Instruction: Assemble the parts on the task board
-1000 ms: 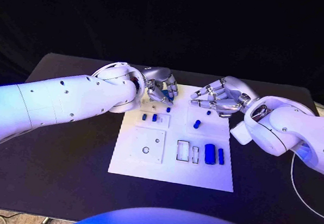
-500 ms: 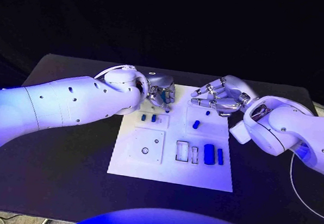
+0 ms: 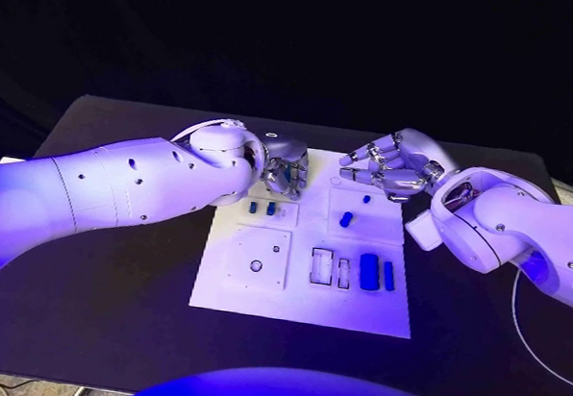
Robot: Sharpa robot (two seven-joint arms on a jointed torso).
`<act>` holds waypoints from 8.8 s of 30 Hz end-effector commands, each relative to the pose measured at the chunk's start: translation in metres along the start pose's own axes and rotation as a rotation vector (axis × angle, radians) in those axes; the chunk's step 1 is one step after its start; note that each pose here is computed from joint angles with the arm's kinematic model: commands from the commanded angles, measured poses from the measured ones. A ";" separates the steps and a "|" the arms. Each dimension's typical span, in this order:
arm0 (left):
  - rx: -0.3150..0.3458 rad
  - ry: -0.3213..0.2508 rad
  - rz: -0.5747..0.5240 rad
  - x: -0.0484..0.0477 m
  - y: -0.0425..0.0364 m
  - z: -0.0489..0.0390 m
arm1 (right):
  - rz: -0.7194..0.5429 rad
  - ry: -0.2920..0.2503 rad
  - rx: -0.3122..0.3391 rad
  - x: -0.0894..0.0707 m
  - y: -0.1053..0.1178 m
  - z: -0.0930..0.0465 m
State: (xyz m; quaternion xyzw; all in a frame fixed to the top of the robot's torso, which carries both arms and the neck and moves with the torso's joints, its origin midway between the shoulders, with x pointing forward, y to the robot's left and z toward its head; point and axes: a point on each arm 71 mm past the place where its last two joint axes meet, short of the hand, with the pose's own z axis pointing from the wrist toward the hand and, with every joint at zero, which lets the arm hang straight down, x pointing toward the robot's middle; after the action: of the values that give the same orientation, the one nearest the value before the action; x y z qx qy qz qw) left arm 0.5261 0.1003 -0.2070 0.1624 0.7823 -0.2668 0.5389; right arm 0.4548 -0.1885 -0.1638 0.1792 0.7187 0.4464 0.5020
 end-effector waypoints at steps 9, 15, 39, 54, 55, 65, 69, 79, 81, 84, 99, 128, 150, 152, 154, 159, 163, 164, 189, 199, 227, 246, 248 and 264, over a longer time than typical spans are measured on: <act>-0.014 0.051 0.010 0.0102 -0.0002 0.0050 | -0.009 0.001 -0.016 0.001 0.002 0.000; -0.034 0.072 0.016 0.0120 0.0018 0.0055 | -0.009 0.004 -0.015 0.001 0.002 0.000; -0.025 0.019 0.004 0.0083 0.0002 0.0063 | -0.009 0.011 -0.018 0.002 0.003 -0.001; -0.016 -0.056 -0.121 -0.0057 0.0051 -0.0098 | -0.009 0.010 -0.019 0.002 0.003 -0.001; -0.016 -0.057 -0.125 -0.0066 0.0056 -0.0110 | -0.009 0.010 -0.019 0.002 0.003 -0.001; -0.039 -0.041 -0.157 -0.0186 0.0183 -0.0281 | -0.009 0.009 -0.016 0.001 0.002 -0.001; -0.061 -0.024 -0.158 -0.0183 0.0266 -0.0309 | -0.009 0.008 -0.016 0.001 0.002 -0.001; -0.097 0.008 -0.150 -0.0149 0.0403 -0.0341 | -0.009 0.010 -0.016 0.001 0.002 -0.001; -0.100 0.014 -0.149 -0.0139 0.0413 -0.0342 | -0.009 0.011 -0.016 0.001 0.002 -0.001; -0.104 0.018 -0.149 -0.0122 0.0428 -0.0337 | -0.009 0.012 -0.016 0.002 0.002 -0.001; -0.106 0.032 -0.146 -0.0055 0.0425 -0.0285 | -0.009 0.013 -0.017 0.003 0.003 0.000; -0.121 0.089 -0.125 -0.0005 0.0418 -0.0267 | -0.009 0.016 -0.017 0.003 0.003 0.000; -0.128 0.093 -0.127 0.0019 0.0401 -0.0235 | -0.009 0.021 -0.017 0.003 0.003 0.000; -0.130 0.096 -0.127 0.0026 0.0402 -0.0233 | -0.009 0.021 -0.016 0.003 0.003 0.000; -0.131 0.098 -0.127 0.0030 0.0404 -0.0232 | -0.009 0.021 -0.016 0.003 0.003 0.000; -0.135 0.099 -0.127 0.0036 0.0411 -0.0235 | -0.009 0.021 -0.015 0.003 0.002 0.000; -0.138 0.095 -0.128 0.0036 0.0421 -0.0242 | -0.009 0.020 -0.015 0.003 0.002 0.000; -0.138 0.094 -0.128 0.0036 0.0424 -0.0243 | -0.009 0.020 -0.015 0.003 0.002 0.000; -0.156 0.017 -0.182 -0.0014 0.0607 -0.0420 | -0.035 -0.005 0.026 -0.009 -0.011 0.002; -0.139 -0.091 -0.369 -0.0119 0.0797 -0.0619 | -0.332 -0.041 0.071 -0.034 -0.032 0.002; -0.006 -0.447 -1.587 -0.0055 0.0931 -0.1109 | -0.998 0.108 0.090 0.004 -0.047 0.024; -0.009 -0.447 -1.590 -0.0052 0.0928 -0.1127 | -0.984 0.151 0.071 0.017 -0.048 0.029; -0.010 -0.446 -1.591 -0.0051 0.0928 -0.1125 | -0.982 0.154 0.070 0.018 -0.049 0.030; -0.009 -0.436 -1.590 -0.0048 0.0917 -0.1120 | -0.988 0.117 0.067 0.019 -0.049 0.033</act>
State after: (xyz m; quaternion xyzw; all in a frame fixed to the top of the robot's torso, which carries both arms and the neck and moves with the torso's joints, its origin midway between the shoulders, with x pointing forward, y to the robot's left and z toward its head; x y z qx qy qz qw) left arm 0.4932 0.2421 -0.1945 -0.4991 0.5452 -0.5863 0.3314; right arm 0.4871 -0.1868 -0.2135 -0.1839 0.7594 0.1458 0.6068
